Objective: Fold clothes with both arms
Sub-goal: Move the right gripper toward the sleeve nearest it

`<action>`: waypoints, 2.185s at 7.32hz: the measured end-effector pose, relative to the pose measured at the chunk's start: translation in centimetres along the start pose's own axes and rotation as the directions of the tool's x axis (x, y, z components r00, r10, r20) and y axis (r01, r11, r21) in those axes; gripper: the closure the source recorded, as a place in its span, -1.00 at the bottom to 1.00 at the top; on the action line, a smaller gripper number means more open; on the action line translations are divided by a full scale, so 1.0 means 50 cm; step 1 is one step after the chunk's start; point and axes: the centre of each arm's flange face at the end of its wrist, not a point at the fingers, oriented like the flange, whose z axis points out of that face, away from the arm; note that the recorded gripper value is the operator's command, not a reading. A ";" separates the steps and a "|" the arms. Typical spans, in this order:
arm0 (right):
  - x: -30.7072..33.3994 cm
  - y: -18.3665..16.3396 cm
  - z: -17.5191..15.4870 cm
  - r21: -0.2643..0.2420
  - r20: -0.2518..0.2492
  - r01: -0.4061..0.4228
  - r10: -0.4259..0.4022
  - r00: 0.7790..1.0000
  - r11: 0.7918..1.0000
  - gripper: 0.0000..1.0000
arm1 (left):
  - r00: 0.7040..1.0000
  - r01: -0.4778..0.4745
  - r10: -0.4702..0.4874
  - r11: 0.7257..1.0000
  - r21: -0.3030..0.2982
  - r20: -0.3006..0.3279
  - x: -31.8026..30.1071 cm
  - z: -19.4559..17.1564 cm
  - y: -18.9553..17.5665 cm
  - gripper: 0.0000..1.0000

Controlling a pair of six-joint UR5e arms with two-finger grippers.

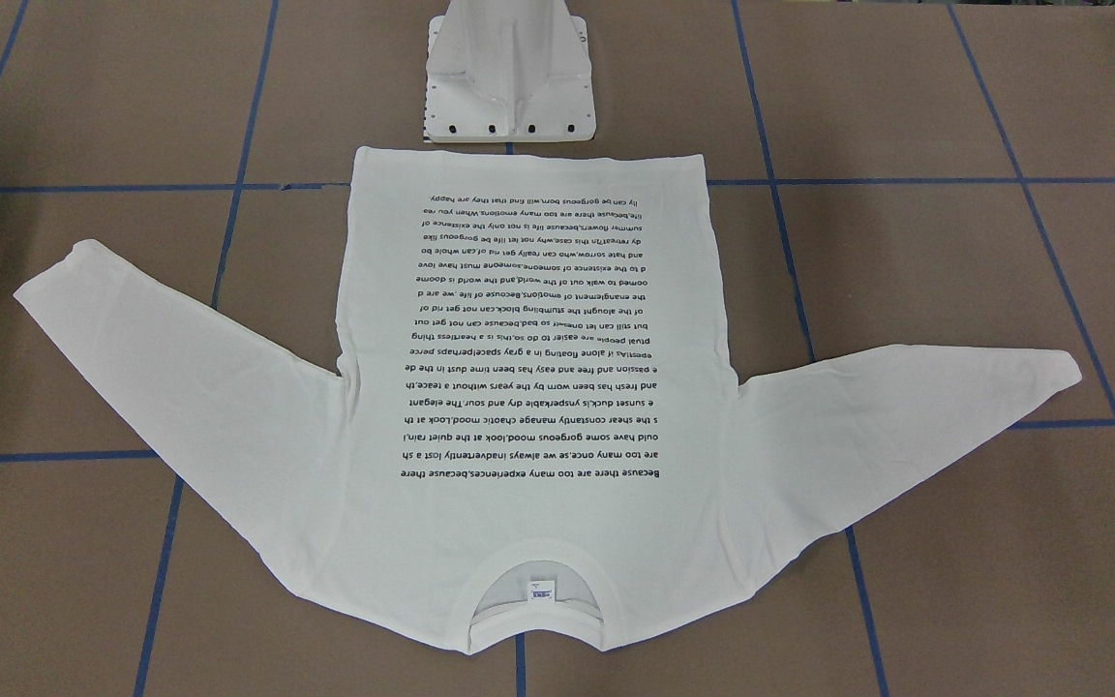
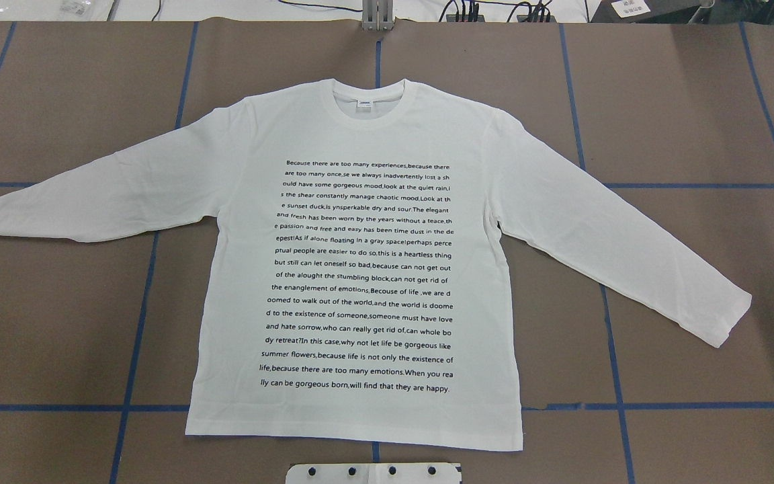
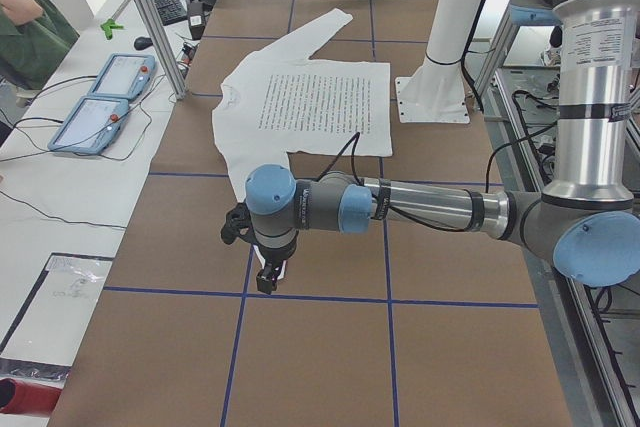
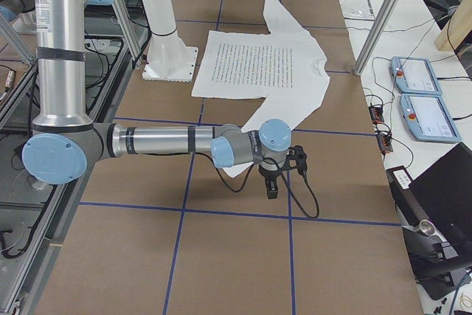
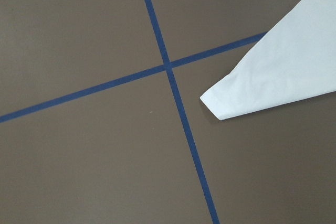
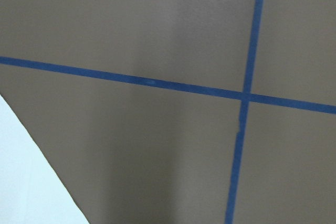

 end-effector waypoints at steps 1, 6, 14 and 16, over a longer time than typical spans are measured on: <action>-0.079 -0.033 0.025 0.004 0.024 -0.053 0.052 0.998 0.999 -1.00 | 1.000 -0.029 0.029 0.999 0.029 0.006 0.002 -0.005 -0.014 -1.00; -0.145 0.132 0.175 0.095 0.037 -0.063 0.060 0.998 0.993 -1.00 | 0.994 -0.104 0.101 0.989 0.106 0.031 -0.016 0.009 -0.024 -1.00; -0.153 0.280 0.291 -0.024 -0.037 -0.026 0.025 0.999 0.999 -0.76 | 0.994 -0.097 0.101 0.989 0.112 -0.029 -0.016 0.024 -0.004 -1.00; -0.159 0.276 0.293 -0.021 -0.039 -0.022 0.021 0.999 1.000 -0.34 | 0.994 -0.096 0.100 0.989 0.111 -0.033 -0.017 0.025 -0.002 -1.00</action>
